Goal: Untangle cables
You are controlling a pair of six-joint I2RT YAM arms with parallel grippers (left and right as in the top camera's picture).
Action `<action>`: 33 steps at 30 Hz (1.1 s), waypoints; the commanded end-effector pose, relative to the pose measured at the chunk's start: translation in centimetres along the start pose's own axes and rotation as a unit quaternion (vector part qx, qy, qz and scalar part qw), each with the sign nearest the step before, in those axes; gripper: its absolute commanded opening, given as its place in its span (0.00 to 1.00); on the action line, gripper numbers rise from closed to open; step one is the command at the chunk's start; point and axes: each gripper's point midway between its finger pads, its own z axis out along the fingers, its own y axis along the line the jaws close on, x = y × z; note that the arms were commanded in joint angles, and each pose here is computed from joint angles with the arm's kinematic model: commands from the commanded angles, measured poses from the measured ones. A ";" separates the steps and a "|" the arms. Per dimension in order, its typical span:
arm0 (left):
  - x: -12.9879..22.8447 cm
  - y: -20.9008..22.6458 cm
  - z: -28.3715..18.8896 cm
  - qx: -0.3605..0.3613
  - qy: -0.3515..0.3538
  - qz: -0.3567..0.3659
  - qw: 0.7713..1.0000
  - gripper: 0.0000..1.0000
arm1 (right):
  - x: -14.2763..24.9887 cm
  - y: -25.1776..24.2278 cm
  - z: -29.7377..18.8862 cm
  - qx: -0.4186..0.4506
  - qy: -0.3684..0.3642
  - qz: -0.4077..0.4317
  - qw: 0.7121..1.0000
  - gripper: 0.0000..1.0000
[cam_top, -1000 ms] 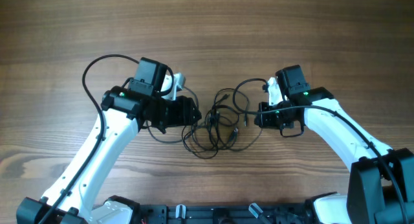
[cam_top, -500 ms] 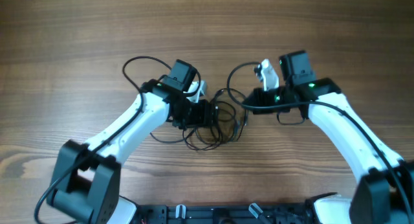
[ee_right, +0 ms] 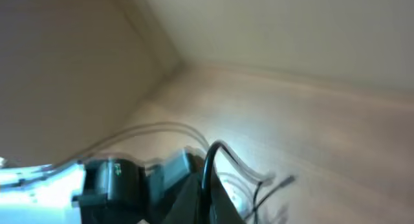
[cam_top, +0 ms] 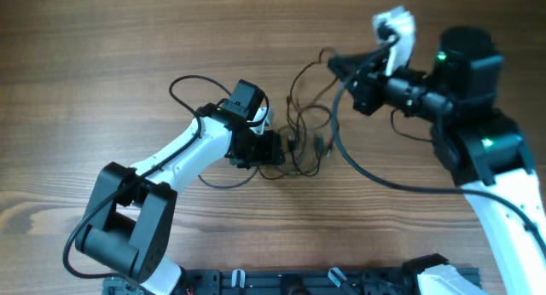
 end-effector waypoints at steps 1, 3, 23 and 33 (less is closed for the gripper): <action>0.5 0.7 0.4 -0.014 0.010 -0.007 1.000 0.60 | -5.6 -0.1 -3.7 0.051 -0.111 -0.005 0.993 0.04; 0.8 0.8 0.4 -0.017 0.015 -0.009 1.000 0.60 | -8.0 -1.0 -5.7 0.081 -0.165 -0.015 0.983 0.04; 1.2 1.6 0.3 -0.038 0.020 -0.014 0.999 0.59 | 3.9 -24.1 -27.4 0.688 -0.104 0.218 0.684 0.04; 0.9 4.1 -0.2 -0.088 0.013 -0.033 0.996 0.55 | 9.6 -28.7 -30.3 0.728 -0.026 0.290 0.621 0.05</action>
